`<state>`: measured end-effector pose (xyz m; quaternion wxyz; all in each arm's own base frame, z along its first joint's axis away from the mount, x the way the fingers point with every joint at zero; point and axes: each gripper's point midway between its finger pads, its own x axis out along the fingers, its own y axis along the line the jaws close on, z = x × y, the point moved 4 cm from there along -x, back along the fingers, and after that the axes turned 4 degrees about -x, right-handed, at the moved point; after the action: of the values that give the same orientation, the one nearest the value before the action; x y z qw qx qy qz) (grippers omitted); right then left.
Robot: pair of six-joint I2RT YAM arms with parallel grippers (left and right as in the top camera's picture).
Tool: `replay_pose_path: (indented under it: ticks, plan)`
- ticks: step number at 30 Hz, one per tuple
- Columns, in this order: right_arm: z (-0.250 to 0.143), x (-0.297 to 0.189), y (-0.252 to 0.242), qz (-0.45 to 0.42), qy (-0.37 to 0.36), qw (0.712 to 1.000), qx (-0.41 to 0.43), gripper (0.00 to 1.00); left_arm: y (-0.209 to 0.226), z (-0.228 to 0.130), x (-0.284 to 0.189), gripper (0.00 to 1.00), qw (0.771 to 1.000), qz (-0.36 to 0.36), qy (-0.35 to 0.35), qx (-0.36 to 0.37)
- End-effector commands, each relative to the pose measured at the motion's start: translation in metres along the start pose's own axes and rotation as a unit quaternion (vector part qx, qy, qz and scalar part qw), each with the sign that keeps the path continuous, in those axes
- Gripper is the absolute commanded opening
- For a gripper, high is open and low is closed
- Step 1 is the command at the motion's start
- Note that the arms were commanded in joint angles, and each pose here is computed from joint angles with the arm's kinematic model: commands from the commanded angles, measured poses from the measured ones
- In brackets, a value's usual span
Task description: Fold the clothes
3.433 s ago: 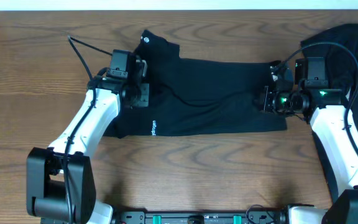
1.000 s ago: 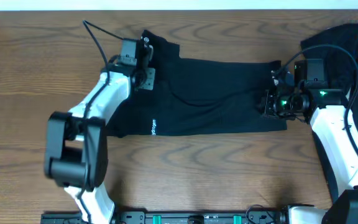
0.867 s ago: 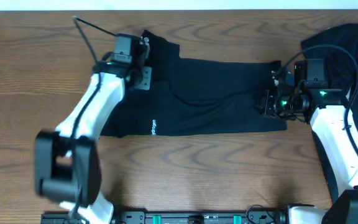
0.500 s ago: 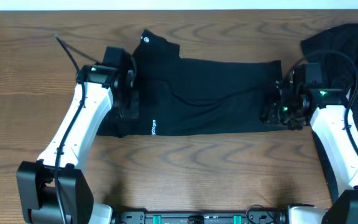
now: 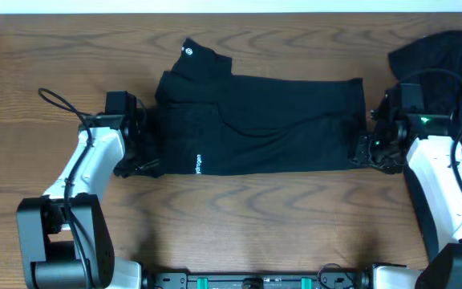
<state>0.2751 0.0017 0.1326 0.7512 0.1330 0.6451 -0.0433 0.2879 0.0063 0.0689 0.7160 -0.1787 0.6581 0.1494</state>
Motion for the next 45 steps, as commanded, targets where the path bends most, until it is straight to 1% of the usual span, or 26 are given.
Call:
replay_pose_path:
  ticks: [1,5,11,12,13,15,16,21,25,27,29,31,35,39,43,45]
  plan:
    - [0.006,-0.008,-0.006,-0.005,-0.017,1.0,0.018,0.51,0.004,-0.007,0.009,0.45,1.0,0.001,0.01,-0.004]
    - [0.006,-0.009,-0.009,-0.006,-0.017,1.0,0.024,0.51,0.007,-0.011,0.019,0.46,1.0,0.003,0.008,0.003]
    - [0.009,-0.01,-0.02,-0.009,-0.022,0.999,0.044,0.51,0.017,-0.015,0.036,0.45,1.0,0.031,0.004,0.003]
    - [0.009,-0.01,-0.023,-0.009,-0.022,0.999,0.049,0.52,0.017,-0.014,0.039,0.4,1.0,0.031,0.002,0.003]
    - [0.01,-0.01,-0.025,-0.01,-0.023,0.998,0.052,0.52,0.016,-0.012,0.04,0.31,1.0,0.03,0.0,0.003]
    - [0.011,-0.011,-0.029,-0.011,-0.024,0.998,0.06,0.52,0.016,-0.011,0.042,0.09,1.0,0.029,-0.003,0.003]
    - [0.011,-0.011,-0.031,-0.012,-0.025,0.998,0.063,0.52,0.016,-0.01,0.042,0.06,1.0,0.029,-0.004,0.003]
    - [0.012,-0.011,-0.034,-0.01,-0.027,0.997,0.069,0.52,0.025,-0.007,0.037,0.06,0.999,0.048,-0.006,-0.008]
    - [0.007,0.0,-0.032,0.003,-0.012,0.997,0.07,0.52,0.036,-0.002,0.031,0.06,0.998,0.047,-0.01,-0.04]
    - [0.002,0.01,-0.025,0.032,0.0,0.997,0.065,0.52,0.04,0.0,0.028,0.06,0.998,0.045,-0.015,-0.047]
    - [-0.002,0.021,-0.013,0.083,0.01,0.996,0.038,0.52,0.042,0.0,0.027,0.06,0.998,0.045,-0.015,-0.051]
    - [-0.007,0.033,-0.001,0.13,0.017,0.991,0.012,0.55,0.042,-0.001,0.027,0.06,0.998,0.046,-0.014,-0.05]
    - [-0.02,0.059,-0.002,0.128,0.038,0.991,0.007,0.59,0.042,-0.001,0.027,0.06,0.998,0.046,-0.012,-0.05]
    - [-0.025,0.076,-0.004,0.128,0.033,0.991,0.005,0.65,0.042,-0.001,0.027,0.06,0.998,0.046,-0.012,-0.051]
    - [-0.022,0.084,-0.005,0.13,0.01,0.991,-0.001,0.66,0.042,-0.001,0.027,0.06,0.998,0.046,-0.012,-0.051]
    - [-0.02,0.087,-0.005,0.131,0.0,0.991,-0.004,0.65,0.042,-0.002,0.027,0.06,0.998,0.047,-0.012,-0.051]
